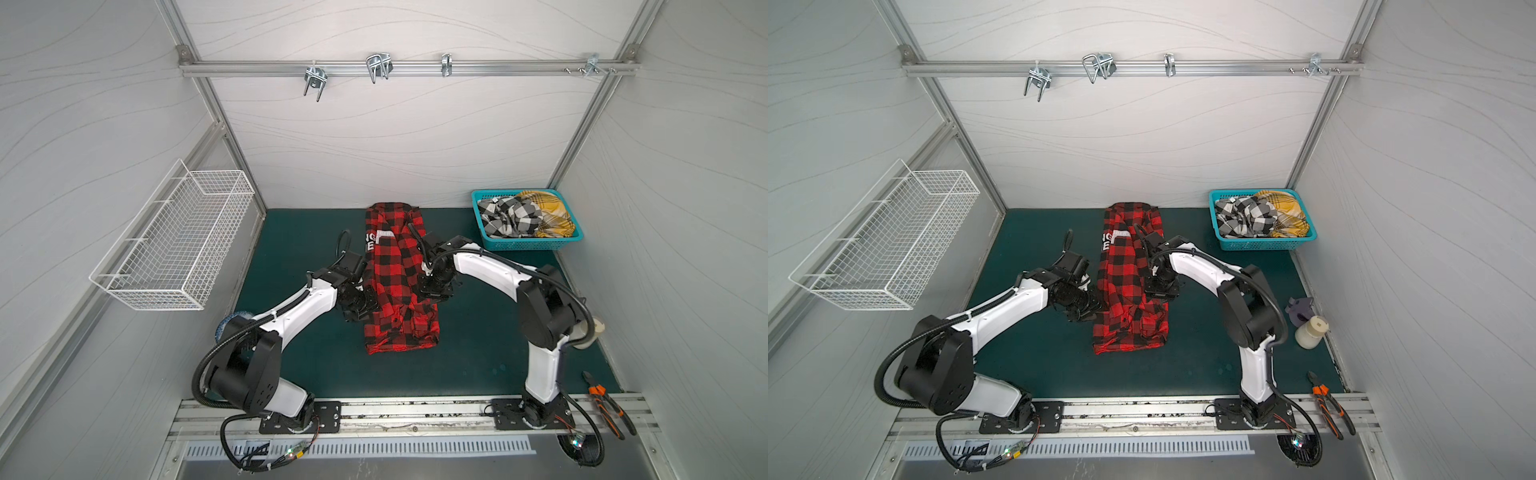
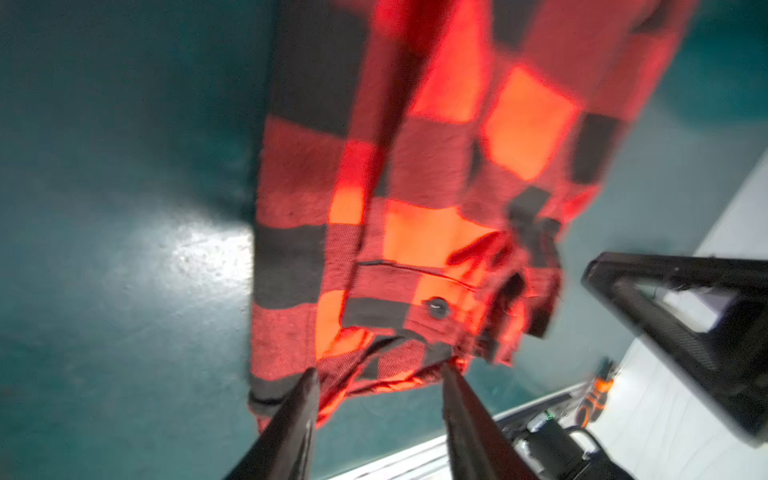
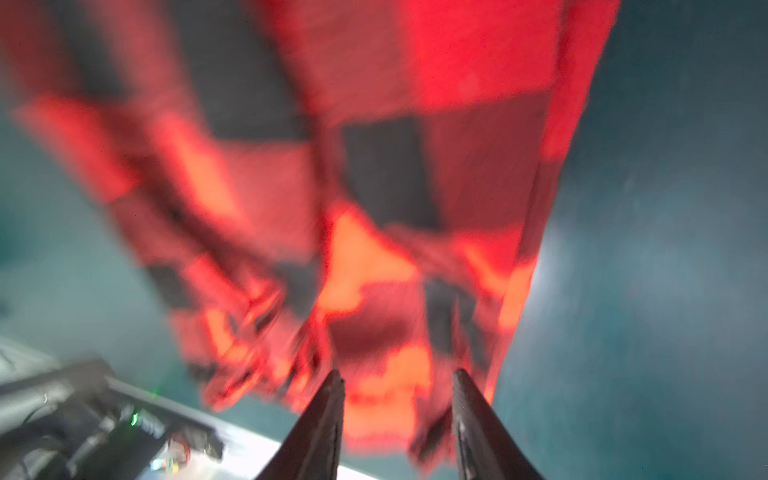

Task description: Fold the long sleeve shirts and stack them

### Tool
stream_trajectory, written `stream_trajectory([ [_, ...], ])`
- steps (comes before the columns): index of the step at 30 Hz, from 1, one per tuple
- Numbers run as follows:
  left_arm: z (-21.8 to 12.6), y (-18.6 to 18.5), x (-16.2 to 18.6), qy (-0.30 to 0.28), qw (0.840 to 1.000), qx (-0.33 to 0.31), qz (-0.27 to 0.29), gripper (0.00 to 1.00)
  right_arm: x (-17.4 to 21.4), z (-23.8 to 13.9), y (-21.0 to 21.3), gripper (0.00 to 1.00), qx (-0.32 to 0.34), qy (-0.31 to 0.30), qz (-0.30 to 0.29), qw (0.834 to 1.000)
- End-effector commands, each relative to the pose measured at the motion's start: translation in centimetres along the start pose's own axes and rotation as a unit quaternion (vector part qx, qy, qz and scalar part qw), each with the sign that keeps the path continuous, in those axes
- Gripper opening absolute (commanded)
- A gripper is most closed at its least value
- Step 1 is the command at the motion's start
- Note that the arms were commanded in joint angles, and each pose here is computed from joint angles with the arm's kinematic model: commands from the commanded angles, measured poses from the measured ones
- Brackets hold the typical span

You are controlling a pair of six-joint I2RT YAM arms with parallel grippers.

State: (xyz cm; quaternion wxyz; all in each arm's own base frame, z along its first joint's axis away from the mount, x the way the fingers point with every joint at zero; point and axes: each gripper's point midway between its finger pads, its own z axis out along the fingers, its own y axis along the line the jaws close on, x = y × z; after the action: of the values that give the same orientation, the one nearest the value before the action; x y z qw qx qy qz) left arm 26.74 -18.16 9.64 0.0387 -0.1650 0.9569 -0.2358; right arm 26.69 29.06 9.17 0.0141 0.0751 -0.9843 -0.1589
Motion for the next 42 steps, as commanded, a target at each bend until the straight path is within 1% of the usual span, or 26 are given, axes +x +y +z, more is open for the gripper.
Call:
stream_trajectory([
  [1, 0.5, -0.7, -0.7, 0.025, 1.0, -0.012, 0.009, 0.54, 3.0, -0.2, 0.0, 0.45, 0.003, 0.022, 0.013, 1.0],
  [3, 1.4, -1.3, -1.4, 0.03, 1.0, 0.0, 0.003, 0.54, 3.7, 0.4, 0.6, 0.44, -0.012, 0.027, 0.014, 0.999],
  [5, 2.2, -1.2, -2.3, 0.029, 1.0, -0.008, 0.0, 0.53, 4.0, 1.0, 0.6, 0.44, -0.014, 0.03, 0.017, 0.999],
  [8, 3.2, -0.7, -3.6, 0.035, 0.999, -0.031, -0.006, 0.47, 4.7, 1.6, 0.3, 0.43, -0.019, 0.034, 0.025, 0.999],
  [15, 4.8, 0.3, -5.5, 0.036, 0.998, -0.044, -0.017, 0.42, 6.2, 2.9, -1.0, 0.43, -0.019, 0.04, 0.037, 0.998],
  [18, 5.5, 0.2, -6.4, 0.032, 0.999, -0.033, -0.02, 0.42, 6.5, 3.3, -1.3, 0.42, -0.02, 0.045, 0.038, 0.998],
  [22, 6.7, -1.1, -7.0, 0.039, 0.999, 0.008, -0.014, 0.42, 6.8, 3.7, -1.4, 0.42, -0.021, 0.05, 0.038, 0.998],
  [26, 7.7, -1.4, -6.9, 0.055, 0.998, 0.022, -0.021, 0.35, 6.8, 4.0, -1.6, 0.42, -0.022, 0.052, 0.041, 0.998],
  [28, 8.0, -1.3, -6.8, 0.059, 0.998, 0.023, -0.025, 0.29, 6.7, 4.0, -1.5, 0.42, -0.023, 0.051, 0.042, 0.998],
  [31, 7.7, -1.3, -6.3, 0.062, 0.997, 0.026, -0.03, 0.13, 6.6, 4.0, -1.6, 0.41, -0.023, 0.051, 0.042, 0.998],
  [35, 5.7, -0.9, -5.6, 0.054, 0.998, 0.009, -0.031, 0.0, 6.6, 4.2, -1.7, 0.41, -0.024, 0.051, 0.045, 0.997],
  [38, 4.4, 0.0, -5.0, 0.052, 0.998, -0.015, -0.033, 0.0, 6.4, 4.2, -1.8, 0.41, -0.025, 0.049, 0.048, 0.997],
  [42, 3.2, 2.0, -4.2, 0.052, 0.996, -0.063, -0.026, 0.0, 6.1, 3.8, -1.9, 0.41, -0.029, 0.044, 0.051, 0.997],
])
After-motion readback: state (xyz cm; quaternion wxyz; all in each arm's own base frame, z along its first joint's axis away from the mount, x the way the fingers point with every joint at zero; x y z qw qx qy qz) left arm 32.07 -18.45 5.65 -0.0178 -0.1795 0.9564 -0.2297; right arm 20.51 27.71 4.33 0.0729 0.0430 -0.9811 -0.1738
